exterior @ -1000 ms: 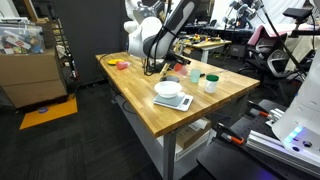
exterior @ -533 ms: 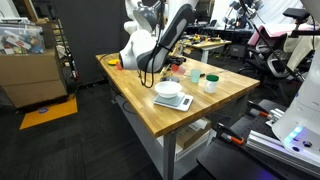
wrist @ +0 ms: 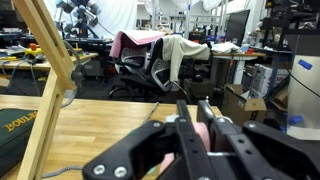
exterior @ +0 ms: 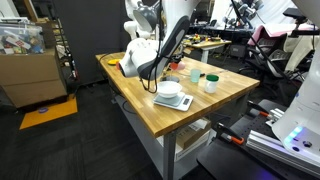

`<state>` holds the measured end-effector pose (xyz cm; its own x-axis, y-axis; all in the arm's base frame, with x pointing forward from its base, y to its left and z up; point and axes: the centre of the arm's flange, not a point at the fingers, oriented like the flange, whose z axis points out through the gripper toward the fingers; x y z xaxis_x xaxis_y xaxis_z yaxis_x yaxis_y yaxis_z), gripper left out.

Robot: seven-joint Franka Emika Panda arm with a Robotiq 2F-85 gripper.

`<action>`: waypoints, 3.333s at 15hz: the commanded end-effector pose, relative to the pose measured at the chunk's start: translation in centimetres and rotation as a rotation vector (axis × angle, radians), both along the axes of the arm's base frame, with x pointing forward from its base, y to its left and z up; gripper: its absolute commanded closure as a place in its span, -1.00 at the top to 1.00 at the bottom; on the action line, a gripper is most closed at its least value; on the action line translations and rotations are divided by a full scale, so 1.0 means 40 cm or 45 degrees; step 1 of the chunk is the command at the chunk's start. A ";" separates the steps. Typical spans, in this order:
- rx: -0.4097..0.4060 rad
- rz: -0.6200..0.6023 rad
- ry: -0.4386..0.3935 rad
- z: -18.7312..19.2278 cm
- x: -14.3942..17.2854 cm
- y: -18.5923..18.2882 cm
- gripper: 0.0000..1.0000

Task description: Pour the contents from the pink cup into the white bowl

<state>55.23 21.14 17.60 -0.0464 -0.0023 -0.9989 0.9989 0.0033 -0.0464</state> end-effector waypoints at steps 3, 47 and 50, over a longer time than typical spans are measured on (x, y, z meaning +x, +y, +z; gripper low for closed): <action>-0.060 0.005 0.023 0.010 0.019 0.005 -0.93; 1.260 -1.158 -0.550 0.125 -0.082 -0.391 -0.93; 1.231 -1.227 -0.680 0.093 -0.046 -0.447 -0.93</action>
<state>51.99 4.97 22.17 0.6635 0.5498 -0.5074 0.5947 -0.7991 -0.0882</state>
